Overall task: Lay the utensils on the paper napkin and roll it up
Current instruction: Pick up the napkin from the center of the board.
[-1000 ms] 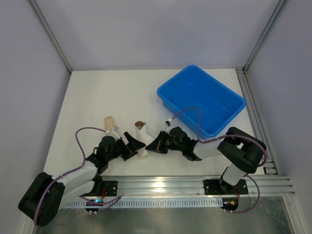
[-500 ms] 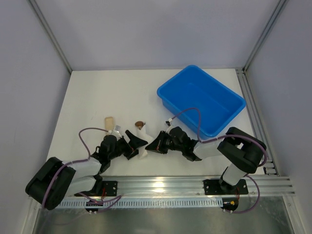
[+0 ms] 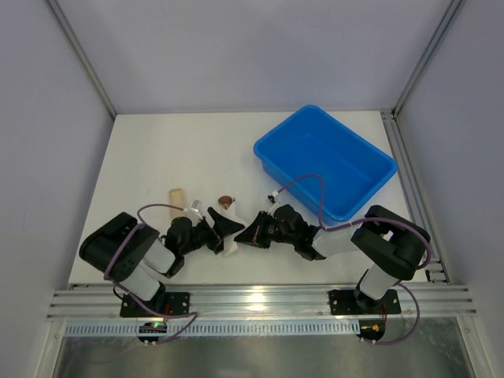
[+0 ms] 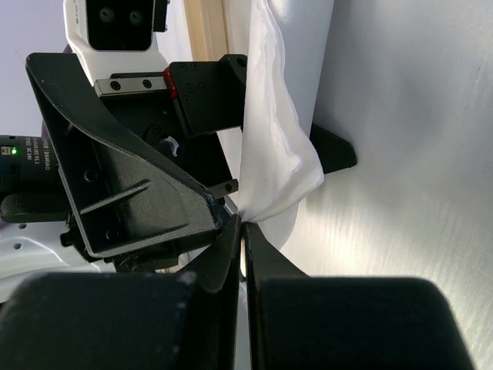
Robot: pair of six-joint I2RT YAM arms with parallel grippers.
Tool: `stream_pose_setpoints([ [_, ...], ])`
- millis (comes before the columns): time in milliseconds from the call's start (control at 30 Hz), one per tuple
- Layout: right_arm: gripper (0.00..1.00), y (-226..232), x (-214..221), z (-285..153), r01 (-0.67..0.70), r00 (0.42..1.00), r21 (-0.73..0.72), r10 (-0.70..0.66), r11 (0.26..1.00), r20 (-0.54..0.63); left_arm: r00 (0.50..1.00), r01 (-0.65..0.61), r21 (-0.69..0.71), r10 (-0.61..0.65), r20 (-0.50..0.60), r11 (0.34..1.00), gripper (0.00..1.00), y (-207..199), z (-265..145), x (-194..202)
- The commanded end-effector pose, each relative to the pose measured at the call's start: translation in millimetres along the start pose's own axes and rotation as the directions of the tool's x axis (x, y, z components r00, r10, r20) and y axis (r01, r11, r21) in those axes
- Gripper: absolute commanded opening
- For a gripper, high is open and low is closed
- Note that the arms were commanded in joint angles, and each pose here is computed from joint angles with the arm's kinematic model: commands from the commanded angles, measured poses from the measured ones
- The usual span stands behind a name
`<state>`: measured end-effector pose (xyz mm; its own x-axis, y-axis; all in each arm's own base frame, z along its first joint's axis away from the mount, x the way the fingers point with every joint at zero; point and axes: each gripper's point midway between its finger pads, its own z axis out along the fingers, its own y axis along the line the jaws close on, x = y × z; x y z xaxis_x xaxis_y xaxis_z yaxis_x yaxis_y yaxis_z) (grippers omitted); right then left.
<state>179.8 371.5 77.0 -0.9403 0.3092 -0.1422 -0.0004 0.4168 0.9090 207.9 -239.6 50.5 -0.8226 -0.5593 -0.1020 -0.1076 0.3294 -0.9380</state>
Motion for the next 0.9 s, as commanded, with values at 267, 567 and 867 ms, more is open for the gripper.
stream_pose_setpoints([
  [267, 0.03, 33.2, -9.2, 1.1, 0.024, 1.0, -0.101, -0.022, 0.995, 0.023, 0.999, -0.022, -0.064, 0.024, 0.037, 0.998, 0.99, 40.8, -31.3, 13.9],
  [567, 0.04, 30.1, -8.7, 2.6, 0.02, 1.0, -0.094, -0.018, 0.995, 0.02, 0.997, -0.059, 0.01, 0.058, 0.048, 0.998, 0.89, 24.7, -29.4, 10.6],
  [867, 0.04, 24.0, -7.7, 1.2, 0.026, 0.999, -0.069, -0.025, 0.997, 0.022, 0.995, -0.086, 0.024, 0.084, 0.057, 0.996, 0.82, 23.4, -28.1, 8.9],
])
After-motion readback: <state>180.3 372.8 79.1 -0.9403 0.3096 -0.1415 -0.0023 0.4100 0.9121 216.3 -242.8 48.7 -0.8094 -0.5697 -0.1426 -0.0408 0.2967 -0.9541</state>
